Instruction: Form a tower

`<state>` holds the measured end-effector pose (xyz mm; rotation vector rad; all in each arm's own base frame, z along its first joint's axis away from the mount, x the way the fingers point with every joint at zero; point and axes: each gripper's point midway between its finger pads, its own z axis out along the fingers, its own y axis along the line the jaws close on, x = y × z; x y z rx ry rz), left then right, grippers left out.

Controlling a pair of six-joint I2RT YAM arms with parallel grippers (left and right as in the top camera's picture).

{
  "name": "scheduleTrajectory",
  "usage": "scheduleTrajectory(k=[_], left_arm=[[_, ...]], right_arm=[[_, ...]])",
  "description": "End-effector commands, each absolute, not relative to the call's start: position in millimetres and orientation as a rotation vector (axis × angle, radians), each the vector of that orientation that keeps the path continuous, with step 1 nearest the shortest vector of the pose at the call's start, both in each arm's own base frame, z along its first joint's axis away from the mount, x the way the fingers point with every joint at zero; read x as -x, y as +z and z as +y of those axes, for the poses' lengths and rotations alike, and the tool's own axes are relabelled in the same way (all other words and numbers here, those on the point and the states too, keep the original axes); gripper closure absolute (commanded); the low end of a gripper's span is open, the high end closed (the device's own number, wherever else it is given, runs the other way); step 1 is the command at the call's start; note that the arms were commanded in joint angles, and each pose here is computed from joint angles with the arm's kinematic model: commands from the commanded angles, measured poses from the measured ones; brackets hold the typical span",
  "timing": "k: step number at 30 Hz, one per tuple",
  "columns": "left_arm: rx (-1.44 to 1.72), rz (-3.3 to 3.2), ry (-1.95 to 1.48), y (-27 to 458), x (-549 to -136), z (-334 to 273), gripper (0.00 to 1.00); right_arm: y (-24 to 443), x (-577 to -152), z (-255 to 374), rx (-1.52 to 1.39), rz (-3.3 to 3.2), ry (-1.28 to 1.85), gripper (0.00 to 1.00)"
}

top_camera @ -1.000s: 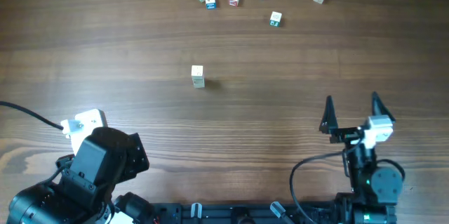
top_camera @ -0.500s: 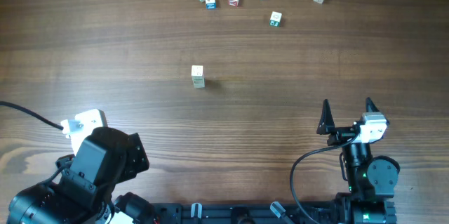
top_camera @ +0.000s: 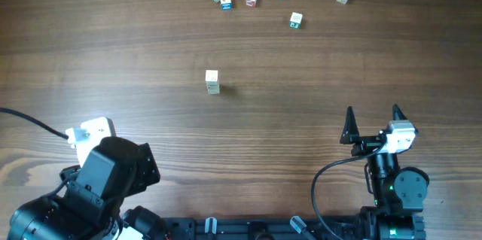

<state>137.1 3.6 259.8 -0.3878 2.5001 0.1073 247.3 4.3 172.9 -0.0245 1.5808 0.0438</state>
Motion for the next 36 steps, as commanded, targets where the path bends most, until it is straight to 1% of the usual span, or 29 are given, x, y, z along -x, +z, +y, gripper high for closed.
scheduleTrajectory(k=[1,7,9,10,12,13,15,17,20,23,26,28,32,36], left_arm=[[0.408,2.484,0.109,261,-135,8,0.0],[0.47,2.396,0.078,270,-125,21,0.0],[0.532,2.266,0.021,289,-141,22,0.0],[0.538,2.159,-0.051,308,-156,17,0.0],[0.44,2.037,-0.161,331,-177,1,0.0],[0.373,1.981,-0.166,334,-188,-5,0.0],[0.245,1.873,-0.179,320,-210,-17,0.0],[0.172,1.815,-0.203,298,-220,-24,0.0],[0.186,1.696,-0.228,254,-231,-19,0.0],[0.204,1.575,-0.233,230,-239,-11,0.0],[0.093,1.505,-0.194,216,-244,-17,0.0],[0.037,1.533,-0.132,198,-246,-16,0.0],[0.033,1.594,-0.078,170,-246,-9,0.0],[0.038,1.64,-0.071,158,-246,-8,0.0]], right_arm=[[176,-247,2,-0.001,1.567,0.044,0.0],[176,-247,2,-0.001,1.567,0.044,0.0],[176,-247,2,-0.001,1.567,0.044,0.0],[176,-247,2,-0.001,1.567,0.044,0.0],[176,-247,2,-0.001,1.567,0.044,0.0],[176,-247,2,-0.001,1.567,0.044,0.01],[176,-247,2,-0.001,1.567,0.045,0.0],[176,-247,2,-0.001,1.567,0.044,0.0],[176,-247,2,-0.001,1.567,0.044,0.0],[176,-247,2,-0.001,1.567,0.045,0.0],[176,-247,2,-0.001,1.567,0.044,0.0],[176,-247,2,-0.001,1.567,0.044,0.0],[176,-247,2,-0.001,1.567,0.044,0.0],[176,-247,2,0.0,1.567,0.044,0.0]])
